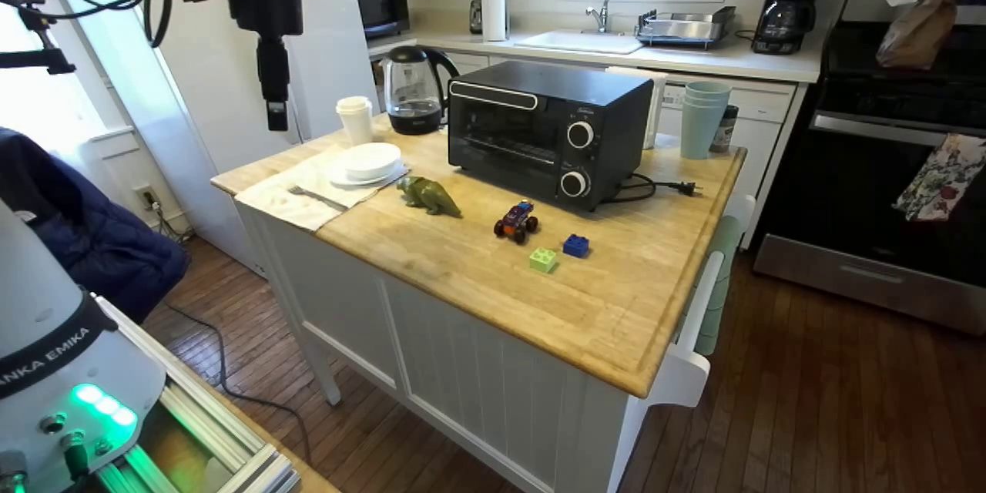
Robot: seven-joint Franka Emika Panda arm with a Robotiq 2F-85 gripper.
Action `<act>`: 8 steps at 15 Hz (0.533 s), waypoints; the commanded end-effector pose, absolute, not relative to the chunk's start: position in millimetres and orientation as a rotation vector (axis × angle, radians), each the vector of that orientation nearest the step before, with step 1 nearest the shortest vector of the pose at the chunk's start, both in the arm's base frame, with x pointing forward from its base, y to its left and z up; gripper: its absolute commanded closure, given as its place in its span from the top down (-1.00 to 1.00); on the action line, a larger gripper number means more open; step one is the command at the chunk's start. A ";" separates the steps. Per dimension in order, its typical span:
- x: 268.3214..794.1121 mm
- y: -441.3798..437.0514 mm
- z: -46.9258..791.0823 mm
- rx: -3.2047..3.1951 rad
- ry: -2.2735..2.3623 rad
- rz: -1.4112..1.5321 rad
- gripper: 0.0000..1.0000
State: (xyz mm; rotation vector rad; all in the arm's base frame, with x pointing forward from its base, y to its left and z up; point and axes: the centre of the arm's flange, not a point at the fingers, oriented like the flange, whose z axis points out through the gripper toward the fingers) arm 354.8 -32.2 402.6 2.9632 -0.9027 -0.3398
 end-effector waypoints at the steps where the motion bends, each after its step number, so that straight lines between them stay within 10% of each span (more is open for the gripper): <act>1: 369.4 -45.4 393.6 2.875 -1.098 -0.248 1.00; 8: 400.7 -114.2 347.5 2.660 -1.474 -0.205 1.00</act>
